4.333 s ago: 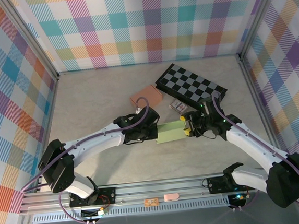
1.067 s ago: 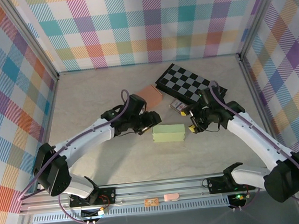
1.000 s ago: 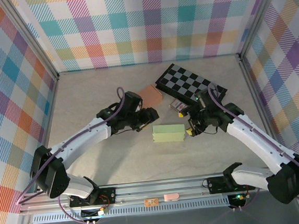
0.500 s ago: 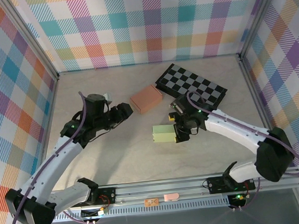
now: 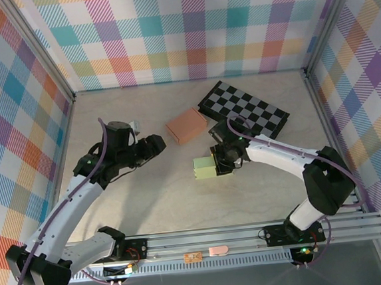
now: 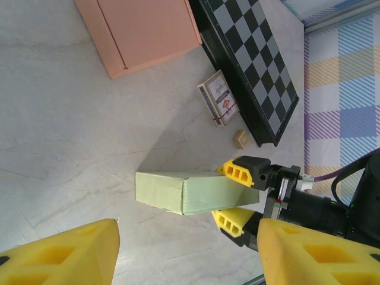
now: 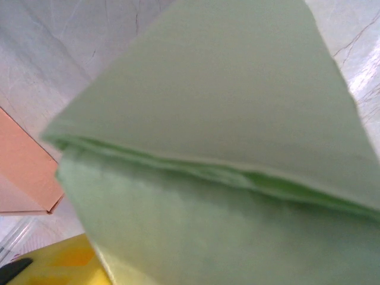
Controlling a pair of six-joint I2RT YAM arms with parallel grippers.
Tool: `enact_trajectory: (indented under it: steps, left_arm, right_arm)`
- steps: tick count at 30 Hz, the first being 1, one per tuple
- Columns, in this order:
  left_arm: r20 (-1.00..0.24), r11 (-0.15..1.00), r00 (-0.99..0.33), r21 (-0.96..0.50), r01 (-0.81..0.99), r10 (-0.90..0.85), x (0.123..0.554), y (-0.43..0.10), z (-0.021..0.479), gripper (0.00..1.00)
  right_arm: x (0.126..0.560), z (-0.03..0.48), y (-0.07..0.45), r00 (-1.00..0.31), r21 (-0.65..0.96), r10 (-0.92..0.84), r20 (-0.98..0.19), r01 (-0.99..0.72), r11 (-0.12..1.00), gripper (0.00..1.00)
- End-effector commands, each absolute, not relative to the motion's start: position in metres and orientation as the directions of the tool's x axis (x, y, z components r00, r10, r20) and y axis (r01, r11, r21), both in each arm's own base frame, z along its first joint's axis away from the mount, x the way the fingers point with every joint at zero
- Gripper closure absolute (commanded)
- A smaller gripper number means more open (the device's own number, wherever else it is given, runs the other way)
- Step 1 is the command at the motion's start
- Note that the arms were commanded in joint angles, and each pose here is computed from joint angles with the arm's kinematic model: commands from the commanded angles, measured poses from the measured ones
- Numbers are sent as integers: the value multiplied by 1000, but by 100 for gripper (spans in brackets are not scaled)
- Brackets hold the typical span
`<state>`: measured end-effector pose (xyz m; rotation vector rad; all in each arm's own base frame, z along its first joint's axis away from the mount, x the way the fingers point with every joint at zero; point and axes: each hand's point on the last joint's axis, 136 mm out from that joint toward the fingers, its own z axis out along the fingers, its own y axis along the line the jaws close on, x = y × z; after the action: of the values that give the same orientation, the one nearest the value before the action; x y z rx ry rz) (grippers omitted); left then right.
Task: Fold the paper box
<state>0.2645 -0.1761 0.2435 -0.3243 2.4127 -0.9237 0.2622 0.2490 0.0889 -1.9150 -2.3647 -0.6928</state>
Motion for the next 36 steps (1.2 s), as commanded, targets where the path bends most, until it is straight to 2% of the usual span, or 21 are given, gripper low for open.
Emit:
enact_trajectory:
  steps: [1,5,8,13,19,24,28,36]
  left_arm:
    - [-400,732,-832,-681,-11,-385,261,-174,248,38]
    - [-402,726,-831,-687,-4,-385,262,-175,249,39]
    - [-409,729,-831,-684,6,-377,263,-176,249,39]
    - [-426,736,-830,-676,28,-360,261,-175,248,39]
    - [-432,734,-829,-678,38,-356,256,-173,240,39]
    - [-437,736,-820,-677,30,-369,254,-169,237,39]
    - [-432,741,-820,-671,16,-374,252,-166,235,39]
    - [-443,748,-813,-664,15,-377,253,-163,241,39]
  right_arm:
    - [256,81,247,-287,337,915,282,923,186,52]
    - [269,93,253,-416,479,874,252,838,261,56]
    - [286,108,268,-562,639,800,210,698,323,56]
    - [296,130,299,-757,867,644,112,391,309,54]
    - [292,127,309,-839,948,544,12,182,260,52]
    - [283,100,305,-863,946,505,-9,155,283,49]
    - [279,76,304,-871,942,490,44,199,269,41]
    - [277,58,298,-836,903,532,135,324,281,37]
